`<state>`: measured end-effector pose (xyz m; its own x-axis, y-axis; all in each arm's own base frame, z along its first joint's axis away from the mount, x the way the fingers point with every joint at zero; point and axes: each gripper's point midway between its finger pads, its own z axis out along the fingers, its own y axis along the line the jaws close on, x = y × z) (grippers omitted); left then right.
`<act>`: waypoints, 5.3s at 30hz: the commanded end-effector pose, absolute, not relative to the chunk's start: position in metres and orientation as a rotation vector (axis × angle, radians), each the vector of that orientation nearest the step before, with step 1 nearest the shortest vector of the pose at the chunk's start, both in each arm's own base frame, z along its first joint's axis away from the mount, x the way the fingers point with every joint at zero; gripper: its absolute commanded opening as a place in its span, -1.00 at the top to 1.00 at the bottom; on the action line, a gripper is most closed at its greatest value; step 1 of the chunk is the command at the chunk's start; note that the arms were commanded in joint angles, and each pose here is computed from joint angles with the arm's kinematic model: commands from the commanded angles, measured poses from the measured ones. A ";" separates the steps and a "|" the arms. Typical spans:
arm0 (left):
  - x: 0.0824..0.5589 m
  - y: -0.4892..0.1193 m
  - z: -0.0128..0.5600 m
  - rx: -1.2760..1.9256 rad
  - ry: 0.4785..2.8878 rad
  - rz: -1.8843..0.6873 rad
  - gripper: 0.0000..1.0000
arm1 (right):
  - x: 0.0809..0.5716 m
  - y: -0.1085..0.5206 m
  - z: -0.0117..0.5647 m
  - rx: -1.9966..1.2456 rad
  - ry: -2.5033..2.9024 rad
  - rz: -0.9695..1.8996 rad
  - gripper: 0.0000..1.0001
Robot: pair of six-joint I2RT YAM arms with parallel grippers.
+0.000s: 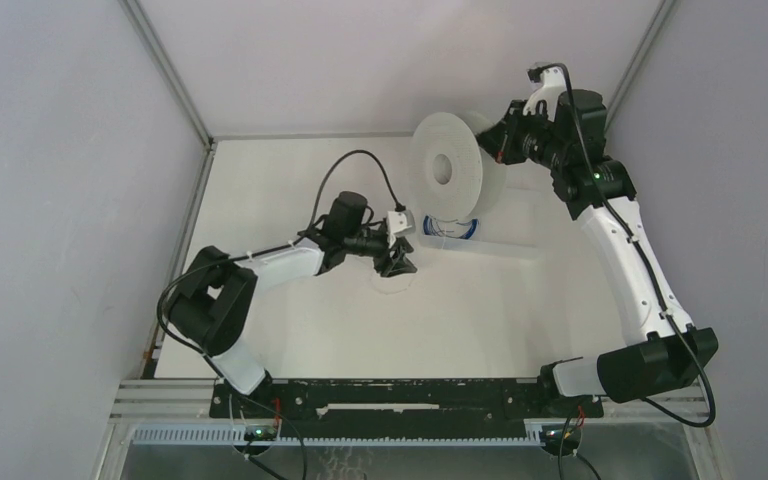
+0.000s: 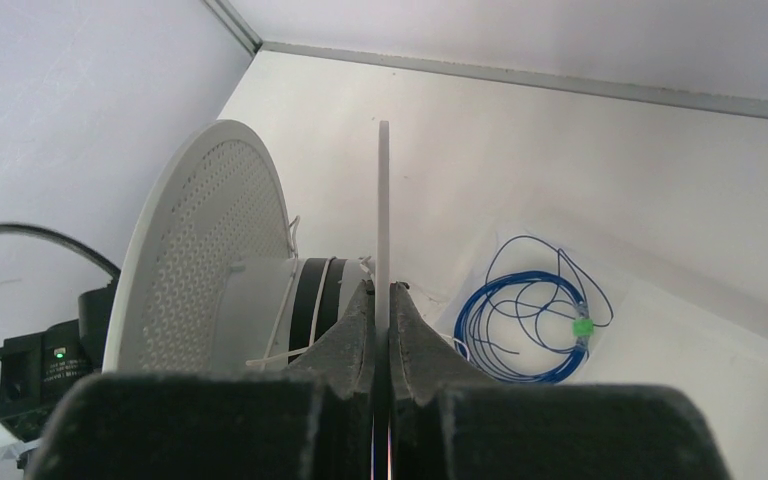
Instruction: Wrap the cables
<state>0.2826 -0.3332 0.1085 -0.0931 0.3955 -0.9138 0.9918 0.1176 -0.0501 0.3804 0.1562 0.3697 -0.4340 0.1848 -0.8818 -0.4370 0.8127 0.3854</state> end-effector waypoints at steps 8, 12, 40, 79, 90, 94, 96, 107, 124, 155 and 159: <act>0.311 -0.355 0.085 1.549 1.704 -0.691 -0.18 | 0.370 0.151 0.434 -0.188 1.733 0.729 1.00; 0.313 -0.354 0.076 1.544 1.762 -0.648 -0.18 | 0.367 0.149 0.437 -0.187 1.728 0.730 1.00; 0.175 -0.338 0.125 2.017 1.515 -1.019 0.99 | 0.420 0.114 0.401 -0.005 1.785 0.411 1.00; 0.170 -0.278 0.130 2.112 1.711 -0.970 0.99 | 0.427 0.117 0.384 0.040 1.846 0.515 1.00; 0.119 -0.310 0.143 2.302 1.505 -1.032 0.99 | 0.454 0.085 0.382 0.162 1.825 0.321 1.00; 0.108 -0.317 0.162 2.303 1.430 -1.077 0.99 | 0.462 0.082 0.369 0.154 1.828 0.233 1.00; 0.105 -0.320 0.175 2.285 1.396 -1.097 0.99 | 0.465 0.083 0.361 0.146 1.834 0.207 1.00; 0.126 -0.334 0.241 2.064 1.395 -1.071 0.99 | 0.464 0.119 0.321 0.028 1.884 0.152 1.00; 0.236 -0.325 0.352 1.444 1.508 -1.050 0.99 | 0.428 0.202 0.286 -0.340 1.900 0.199 1.00; 0.452 -0.231 0.366 0.559 1.857 -0.775 0.99 | 0.386 0.240 0.310 -0.423 1.887 0.371 1.00; 0.487 -0.217 0.342 0.480 1.908 -0.661 0.99 | 0.382 0.239 0.324 -0.418 1.876 0.396 1.00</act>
<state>0.4478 -0.2372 0.3335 -0.4383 0.0902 -0.8943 0.7024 0.6552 -0.2782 0.3857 0.2333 0.2469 -0.4434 -0.2208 -0.8687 -0.4556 0.8902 0.0063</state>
